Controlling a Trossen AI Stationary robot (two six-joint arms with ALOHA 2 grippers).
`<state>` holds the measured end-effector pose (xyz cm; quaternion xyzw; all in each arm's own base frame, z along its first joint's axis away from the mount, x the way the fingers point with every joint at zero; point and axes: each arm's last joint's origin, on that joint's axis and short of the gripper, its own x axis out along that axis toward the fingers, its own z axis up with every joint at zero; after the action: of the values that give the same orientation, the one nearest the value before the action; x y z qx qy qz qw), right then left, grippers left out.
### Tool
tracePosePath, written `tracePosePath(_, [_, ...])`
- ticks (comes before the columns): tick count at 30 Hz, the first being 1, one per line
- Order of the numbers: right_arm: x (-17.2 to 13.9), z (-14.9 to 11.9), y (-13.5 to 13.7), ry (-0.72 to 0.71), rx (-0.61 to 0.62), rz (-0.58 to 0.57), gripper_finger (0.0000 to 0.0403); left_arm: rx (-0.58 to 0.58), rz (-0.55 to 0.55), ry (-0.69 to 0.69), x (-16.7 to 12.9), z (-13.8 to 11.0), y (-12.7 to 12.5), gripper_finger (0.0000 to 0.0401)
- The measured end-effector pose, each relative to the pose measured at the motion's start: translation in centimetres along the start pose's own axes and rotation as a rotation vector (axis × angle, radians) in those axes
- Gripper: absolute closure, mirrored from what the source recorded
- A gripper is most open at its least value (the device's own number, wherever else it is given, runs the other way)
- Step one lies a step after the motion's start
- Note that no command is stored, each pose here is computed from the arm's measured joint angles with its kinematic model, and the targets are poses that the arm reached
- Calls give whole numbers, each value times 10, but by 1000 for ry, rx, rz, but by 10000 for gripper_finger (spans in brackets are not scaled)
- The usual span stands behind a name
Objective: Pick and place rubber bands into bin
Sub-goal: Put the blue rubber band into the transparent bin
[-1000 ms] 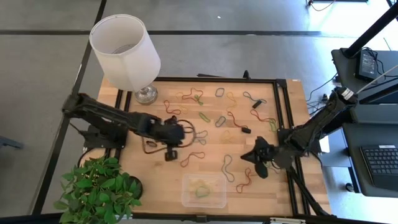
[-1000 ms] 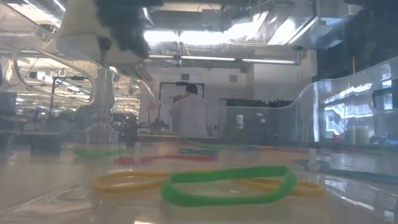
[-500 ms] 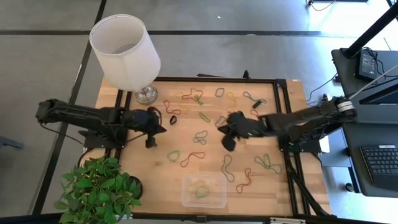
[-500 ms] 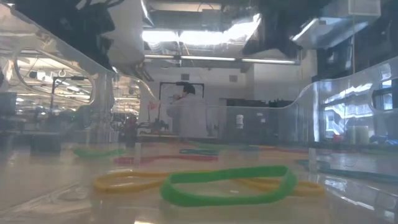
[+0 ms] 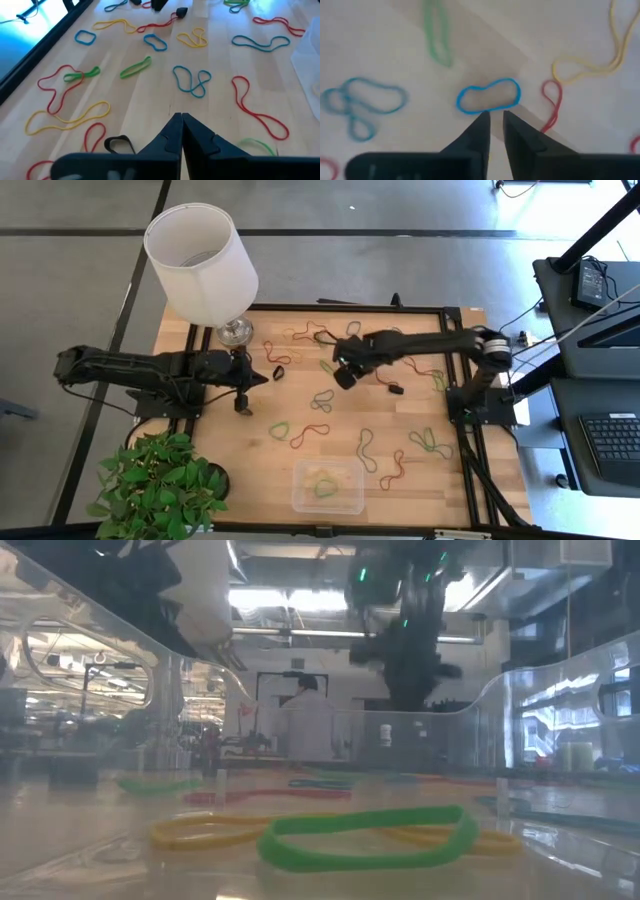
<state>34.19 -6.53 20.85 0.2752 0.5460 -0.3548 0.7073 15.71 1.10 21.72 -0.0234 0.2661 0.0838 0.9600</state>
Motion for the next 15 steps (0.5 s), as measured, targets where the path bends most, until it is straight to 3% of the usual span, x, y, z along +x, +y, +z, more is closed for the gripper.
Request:
tracePosePath(7, [42, 19, -21, 130, 131, -43, 297, 28, 0, 5, 0, 0, 0, 399])
tracePosePath(15, [61, 24, -28, 167, 153, -80, 280, 61, 0, 5, 0, 0, 0, 399])
